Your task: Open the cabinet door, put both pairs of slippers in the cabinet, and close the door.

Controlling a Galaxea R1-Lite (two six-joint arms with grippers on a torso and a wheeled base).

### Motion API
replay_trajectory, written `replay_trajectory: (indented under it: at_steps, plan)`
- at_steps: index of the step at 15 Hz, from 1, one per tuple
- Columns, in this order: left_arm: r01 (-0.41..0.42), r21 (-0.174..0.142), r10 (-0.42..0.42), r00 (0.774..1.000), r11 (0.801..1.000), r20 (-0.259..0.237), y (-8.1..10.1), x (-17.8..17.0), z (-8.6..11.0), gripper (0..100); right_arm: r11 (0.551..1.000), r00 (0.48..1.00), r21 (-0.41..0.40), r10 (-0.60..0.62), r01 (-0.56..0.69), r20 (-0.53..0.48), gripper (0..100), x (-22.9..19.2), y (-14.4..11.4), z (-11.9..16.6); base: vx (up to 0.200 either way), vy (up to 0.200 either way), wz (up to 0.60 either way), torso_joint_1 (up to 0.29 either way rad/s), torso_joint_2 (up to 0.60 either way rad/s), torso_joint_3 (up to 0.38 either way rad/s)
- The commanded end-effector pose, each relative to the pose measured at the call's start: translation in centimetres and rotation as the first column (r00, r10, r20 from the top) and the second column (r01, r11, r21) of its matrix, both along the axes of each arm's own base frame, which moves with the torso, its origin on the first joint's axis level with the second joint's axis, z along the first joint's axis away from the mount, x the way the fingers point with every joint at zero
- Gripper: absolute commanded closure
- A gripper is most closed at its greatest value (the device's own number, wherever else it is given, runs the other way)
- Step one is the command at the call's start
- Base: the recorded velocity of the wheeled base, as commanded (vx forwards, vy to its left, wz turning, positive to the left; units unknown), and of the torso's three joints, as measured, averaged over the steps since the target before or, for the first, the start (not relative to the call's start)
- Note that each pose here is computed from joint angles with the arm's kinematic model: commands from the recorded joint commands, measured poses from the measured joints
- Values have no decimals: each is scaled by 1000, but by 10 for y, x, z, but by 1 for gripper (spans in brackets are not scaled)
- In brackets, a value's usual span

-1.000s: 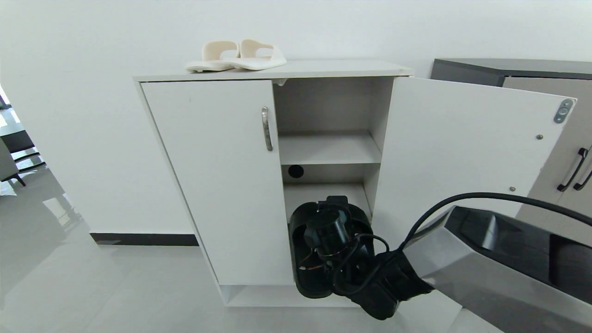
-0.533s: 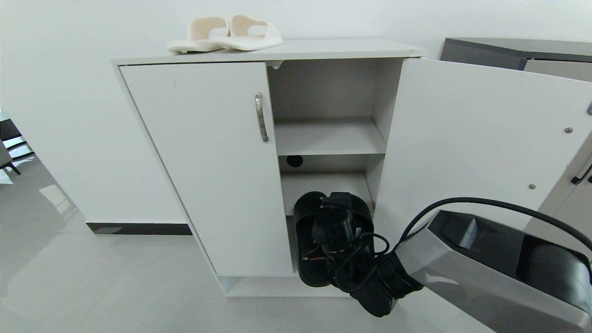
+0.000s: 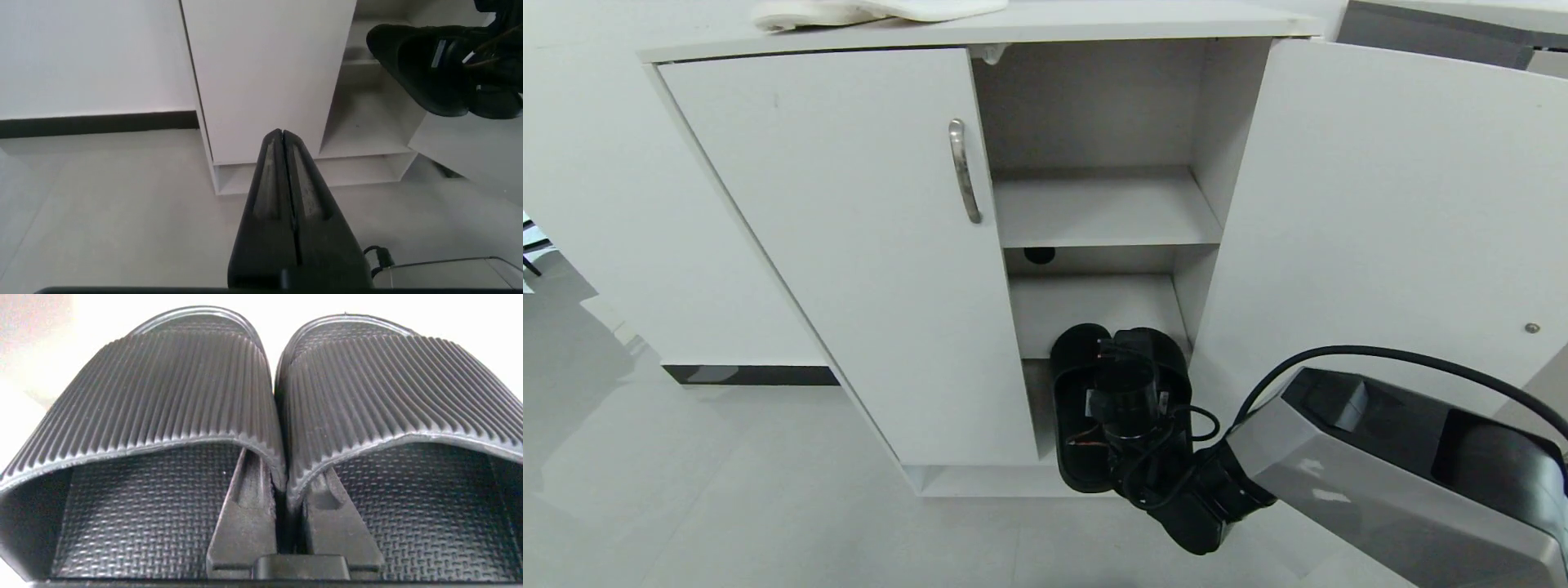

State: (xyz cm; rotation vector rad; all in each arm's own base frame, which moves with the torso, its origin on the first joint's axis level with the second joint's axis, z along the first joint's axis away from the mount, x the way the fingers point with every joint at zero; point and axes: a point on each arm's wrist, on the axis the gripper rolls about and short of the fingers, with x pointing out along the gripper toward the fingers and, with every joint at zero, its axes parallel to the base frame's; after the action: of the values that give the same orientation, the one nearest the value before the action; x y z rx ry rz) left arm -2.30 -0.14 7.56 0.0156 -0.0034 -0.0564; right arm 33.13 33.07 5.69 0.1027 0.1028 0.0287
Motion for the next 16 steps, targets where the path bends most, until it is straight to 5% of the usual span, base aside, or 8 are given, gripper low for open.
replay_trajectory:
  at_steps: [1, 8, 9, 16]
  plan:
    - [-1, 0, 1, 1000, 1000, -1, 0, 0, 0, 100, 1000, 1000, 7, 3, -3, 14, 100, -1, 0, 8, 0, 0, 0, 7, -2, -193]
    - [0, 1, 0, 1000, 1000, -1, 0, 0, 0, 100, 1000, 996, 13, 15, -16, 86, 100, -4, 1, 26, 0, 0, 0, 6, 4, -181]
    - [0, 1, 0, 1000, 1000, -1, 0, 0, 0, 100, 1000, 982, 0, 9, -9, 190, 100, -7, 2, 38, 0, 0, 0, 0, 0, 0]
    - [0, 0, 0, 1000, 1000, -1, 0, 0, 0, 100, 1000, 982, -14, 8, -5, 189, 100, -17, 2, 44, 0, 0, 0, 0, 0, -7]
